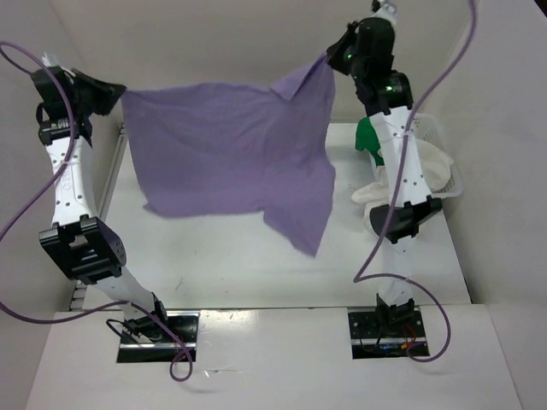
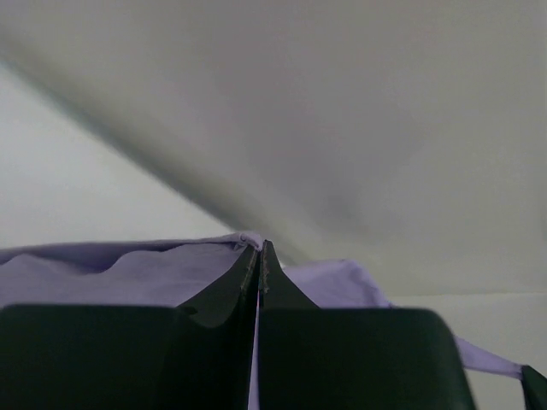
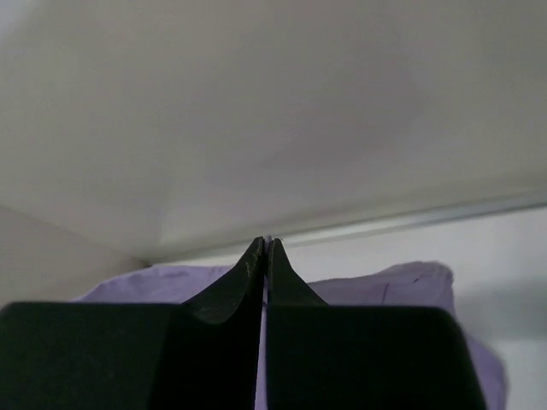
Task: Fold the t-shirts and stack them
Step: Flatten out the tshirt, then grap the side of the flattened tshirt closest away from the robot with both arms, then fold the flattened tshirt in 1/3 of the way
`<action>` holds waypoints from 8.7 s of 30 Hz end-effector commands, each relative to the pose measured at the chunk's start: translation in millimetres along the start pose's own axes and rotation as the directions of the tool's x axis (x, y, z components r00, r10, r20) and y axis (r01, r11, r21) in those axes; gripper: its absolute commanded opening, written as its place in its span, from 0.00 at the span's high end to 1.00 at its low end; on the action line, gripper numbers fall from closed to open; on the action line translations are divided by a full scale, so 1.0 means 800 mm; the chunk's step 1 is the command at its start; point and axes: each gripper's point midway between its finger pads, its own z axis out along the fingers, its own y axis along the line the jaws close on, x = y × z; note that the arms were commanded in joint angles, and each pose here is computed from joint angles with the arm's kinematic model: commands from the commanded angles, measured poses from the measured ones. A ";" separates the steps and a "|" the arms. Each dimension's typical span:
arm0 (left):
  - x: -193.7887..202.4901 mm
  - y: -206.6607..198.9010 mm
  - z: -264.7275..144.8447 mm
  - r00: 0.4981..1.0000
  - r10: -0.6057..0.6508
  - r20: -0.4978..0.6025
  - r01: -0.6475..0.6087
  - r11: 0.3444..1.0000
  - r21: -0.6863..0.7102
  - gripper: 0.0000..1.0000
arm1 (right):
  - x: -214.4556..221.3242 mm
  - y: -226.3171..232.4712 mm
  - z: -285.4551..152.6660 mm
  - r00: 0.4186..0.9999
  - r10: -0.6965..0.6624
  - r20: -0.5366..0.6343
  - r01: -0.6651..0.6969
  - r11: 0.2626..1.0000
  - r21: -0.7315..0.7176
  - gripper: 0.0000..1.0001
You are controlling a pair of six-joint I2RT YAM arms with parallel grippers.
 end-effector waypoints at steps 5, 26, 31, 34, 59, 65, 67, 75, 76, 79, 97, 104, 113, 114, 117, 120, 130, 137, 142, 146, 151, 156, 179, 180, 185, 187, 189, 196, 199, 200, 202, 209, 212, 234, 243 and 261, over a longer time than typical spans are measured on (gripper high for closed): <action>-0.099 -0.137 -0.082 0.965 0.061 0.254 -0.121 0.966 0.227 1.00 | -0.219 0.100 -0.215 0.897 0.180 0.404 -0.045 0.946 -0.322 1.00; 0.146 0.192 -0.098 0.997 0.067 -0.046 -0.076 0.973 -0.216 1.00 | 0.326 -0.184 -0.238 0.837 0.157 -0.524 -0.055 0.977 0.206 1.00; 0.201 0.261 -0.132 0.992 0.038 -0.124 -0.081 0.931 -0.356 1.00 | 0.368 -0.205 -0.292 0.756 0.238 -0.610 -0.074 0.957 0.281 1.00; 0.208 0.284 -0.158 0.991 0.033 -0.133 -0.092 0.878 -0.470 1.00 | 0.392 -0.211 -0.331 0.705 0.309 -0.639 -0.125 0.940 0.317 1.00; 0.220 0.323 -0.105 0.979 -0.120 -0.166 0.017 0.855 -0.518 1.00 | 0.322 -0.220 -0.146 0.833 0.127 -0.538 0.060 0.946 0.318 1.00; 0.210 0.323 -0.082 0.979 -0.124 -0.161 0.026 0.862 -0.506 1.00 | 0.284 -0.225 -0.091 0.867 0.106 -0.486 0.069 0.942 0.328 1.00; 0.201 0.317 -0.075 0.982 -0.120 -0.146 0.033 0.869 -0.493 1.00 | 0.280 -0.229 -0.083 0.870 0.102 -0.483 0.073 0.941 0.330 1.00; 0.201 0.330 -0.042 0.980 -0.121 -0.155 0.027 0.863 -0.504 1.00 | 0.279 -0.235 -0.021 0.880 0.094 -0.466 0.078 0.939 0.335 1.00; 0.204 0.330 -0.037 0.980 -0.116 -0.160 0.019 0.861 -0.509 1.00 | 0.279 -0.234 -0.015 0.880 0.093 -0.465 0.077 0.939 0.335 1.00; 0.209 0.339 -0.027 0.979 -0.117 -0.168 0.012 0.853 -0.521 1.00 | 0.282 -0.237 0.006 0.882 0.083 -0.463 0.089 0.938 0.336 1.00; 0.214 0.356 0.004 0.982 -0.115 -0.150 0.014 0.838 -0.545 0.97 | 0.326 -0.257 0.112 0.868 0.079 -0.490 0.109 0.933 0.343 1.00; 0.200 0.350 0.005 0.991 -0.090 -0.101 0.023 0.846 -0.533 0.68 | 0.316 -0.259 0.111 0.879 0.072 -0.471 0.116 0.926 0.358 0.87; 0.176 0.318 -0.027 0.998 -0.008 -0.069 -0.028 0.866 -0.500 0.36 | 0.262 -0.218 0.051 0.896 0.067 -0.439 0.072 0.953 0.293 0.58; 0.181 0.317 -0.032 0.997 -0.015 -0.080 -0.027 0.866 -0.499 0.36 | 0.263 -0.215 0.041 0.893 0.069 -0.445 0.067 0.957 0.283 0.58; 0.201 0.317 -0.056 0.991 -0.054 -0.125 -0.016 0.865 -0.501 0.40 | 0.277 -0.198 -0.009 0.882 0.101 -0.460 0.018 0.969 0.247 0.89; 0.228 0.315 -0.087 0.982 -0.093 -0.163 -0.001 0.867 -0.499 0.55 | 0.309 -0.174 -0.061 0.867 0.116 -0.485 -0.018 0.979 0.204 1.00; 0.279 0.378 -0.108 0.963 -0.223 -0.150 0.083 0.779 -0.622 0.66 | 0.410 -0.204 -0.131 0.800 0.234 -0.553 -0.089 0.957 0.276 0.88; 0.276 0.399 -0.095 0.968 -0.226 -0.108 0.102 0.751 -0.652 0.60 | 0.446 -0.247 -0.139 0.804 0.309 -0.507 -0.091 0.908 0.408 0.60; 0.279 0.412 -0.081 0.964 -0.247 -0.101 0.120 0.739 -0.663 0.60 | 0.464 -0.261 -0.134 0.798 0.343 -0.496 -0.098 0.885 0.455 0.53; 0.283 0.420 -0.081 0.963 -0.251 -0.102 0.117 0.726 -0.678 0.64 | 0.462 -0.263 -0.124 0.807 0.372 -0.459 -0.124 0.866 0.484 0.48; 0.278 0.418 -0.076 0.965 -0.238 -0.107 0.106 0.733 -0.672 0.85 | 0.477 -0.278 -0.120 0.804 0.406 -0.434 -0.130 0.832 0.539 0.48; 0.276 0.416 -0.076 0.966 -0.232 -0.116 0.095 0.734 -0.673 0.94 | 0.478 -0.282 -0.106 0.812 0.424 -0.401 -0.143 0.811 0.567 0.58; 0.286 0.434 -0.214 0.956 -0.252 -0.149 0.048 0.635 -0.771 0.64 | 0.479 -0.295 -0.274 0.729 0.480 -0.488 -0.103 0.782 0.615 0.95; 0.287 0.433 -0.217 0.958 -0.248 -0.146 0.048 0.639 -0.768 0.56 | 0.482 -0.299 -0.284 0.725 0.481 -0.493 -0.095 0.778 0.621 0.91; 0.274 0.408 -0.211 0.958 -0.246 -0.150 0.059 0.677 -0.734 0.18 | 0.473 -0.287 -0.305 0.713 0.464 -0.526 -0.104 0.812 0.575 0.56; 0.263 0.392 -0.203 0.957 -0.244 -0.154 0.066 0.705 -0.706 0.08 | 0.461 -0.274 -0.299 0.716 0.445 -0.538 -0.118 0.837 0.535 0.53; 0.250 0.361 -0.183 0.964 -0.201 -0.173 0.038 0.750 -0.660 0.05 | 0.447 -0.259 -0.286 0.720 0.409 -0.561 -0.109 0.864 0.491 0.50; 0.284 0.257 -0.116 0.959 0.075 -0.275 -0.190 0.887 -0.421 0.91 | 0.452 -0.198 -0.218 0.695 0.278 -0.663 -0.102 0.951 0.292 1.00; 0.340 0.238 -0.106 0.914 0.135 -0.382 -0.284 0.886 -0.366 1.00 | 0.482 -0.175 -0.195 0.674 0.214 -0.707 -0.077 0.972 0.221 1.00; 0.353 0.226 -0.101 0.905 0.151 -0.398 -0.292 0.901 -0.322 1.00 | 0.491 -0.171 -0.187 0.670 0.207 -0.713 -0.073 0.974 0.214 1.00; 0.399 0.208 -0.105 0.866 0.159 -0.474 -0.306 0.918 -0.251 1.00 | 0.496 -0.167 -0.181 0.670 0.199 -0.715 -0.074 0.976 0.203 0.86; 0.474 0.217 -0.126 0.807 0.113 -0.579 -0.287 0.933 -0.218 0.94 | 0.521 -0.184 -0.168 0.656 0.197 -0.729 -0.034 0.972 0.232 0.66; 0.479 0.227 -0.132 0.801 0.106 -0.589 -0.293 0.928 -0.231 0.93 | 0.519 -0.179 -0.160 0.665 0.206 -0.718 -0.050 0.972 0.231 0.66; 0.449 0.261 -0.142 0.825 0.119 -0.553 -0.318 0.906 -0.280 0.89 | 0.520 -0.206 -0.142 0.696 0.256 -0.671 -0.024 0.942 0.335 0.68; 0.430 0.277 -0.142 0.852 0.095 -0.516 -0.301 0.893 -0.333 0.89 | 0.526 -0.177 -0.114 0.654 0.240 -0.718 -0.059 0.962 0.267 0.79; 0.402 0.246 -0.116 0.878 0.120 -0.463 -0.290 0.903 -0.316 0.89 | 0.479 -0.108 -0.026 0.705 0.160 -0.691 -0.105 0.987 0.122 0.67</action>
